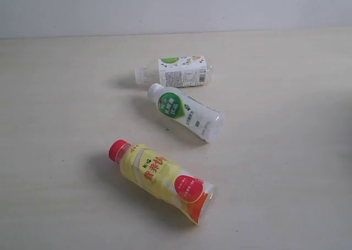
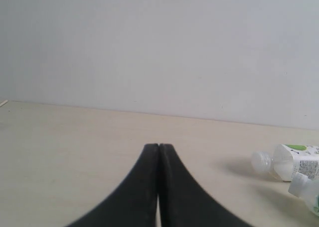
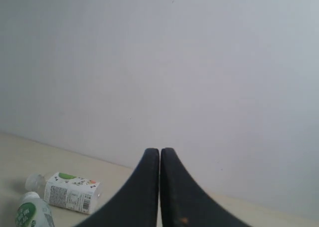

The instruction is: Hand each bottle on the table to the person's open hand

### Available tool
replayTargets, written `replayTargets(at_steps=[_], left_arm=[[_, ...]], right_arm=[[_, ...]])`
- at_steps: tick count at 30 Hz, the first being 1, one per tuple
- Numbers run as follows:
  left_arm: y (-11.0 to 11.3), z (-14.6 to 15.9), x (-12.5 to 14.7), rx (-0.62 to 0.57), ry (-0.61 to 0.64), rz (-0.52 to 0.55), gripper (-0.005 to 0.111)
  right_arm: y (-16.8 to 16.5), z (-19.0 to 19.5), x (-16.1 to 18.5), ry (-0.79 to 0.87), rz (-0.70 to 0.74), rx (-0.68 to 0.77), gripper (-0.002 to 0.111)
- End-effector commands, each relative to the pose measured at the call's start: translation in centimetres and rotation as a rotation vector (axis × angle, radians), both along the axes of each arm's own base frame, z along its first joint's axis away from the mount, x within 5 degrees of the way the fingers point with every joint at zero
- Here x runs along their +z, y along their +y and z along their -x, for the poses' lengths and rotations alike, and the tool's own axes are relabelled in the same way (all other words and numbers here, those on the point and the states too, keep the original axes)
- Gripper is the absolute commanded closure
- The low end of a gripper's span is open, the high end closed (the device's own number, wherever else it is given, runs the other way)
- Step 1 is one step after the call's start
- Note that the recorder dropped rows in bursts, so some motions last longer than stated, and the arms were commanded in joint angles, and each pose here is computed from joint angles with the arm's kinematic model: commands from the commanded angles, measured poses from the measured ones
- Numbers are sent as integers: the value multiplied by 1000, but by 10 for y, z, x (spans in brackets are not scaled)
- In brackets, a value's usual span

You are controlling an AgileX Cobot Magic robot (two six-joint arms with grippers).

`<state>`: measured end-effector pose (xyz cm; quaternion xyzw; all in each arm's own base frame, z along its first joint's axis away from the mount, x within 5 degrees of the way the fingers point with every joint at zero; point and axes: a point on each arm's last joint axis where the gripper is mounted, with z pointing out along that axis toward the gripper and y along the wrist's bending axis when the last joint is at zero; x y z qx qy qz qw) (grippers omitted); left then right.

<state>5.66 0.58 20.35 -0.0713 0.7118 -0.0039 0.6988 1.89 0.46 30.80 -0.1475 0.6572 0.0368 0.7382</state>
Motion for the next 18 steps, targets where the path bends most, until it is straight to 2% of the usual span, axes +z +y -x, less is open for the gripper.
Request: replayTargets(at_steps=[1, 6, 18], left_arm=[[0, 0, 1, -3, -12, -3, 107], [0, 0, 1, -3, -12, -3, 107], [0, 0, 1, -3, -12, -3, 107]], right_arm=[[2, -6, -10, -38, 7, -6, 107], [3, -12, -23, -14, 16, -5, 107], [6, -12, -31, 82, -3, 44, 107]])
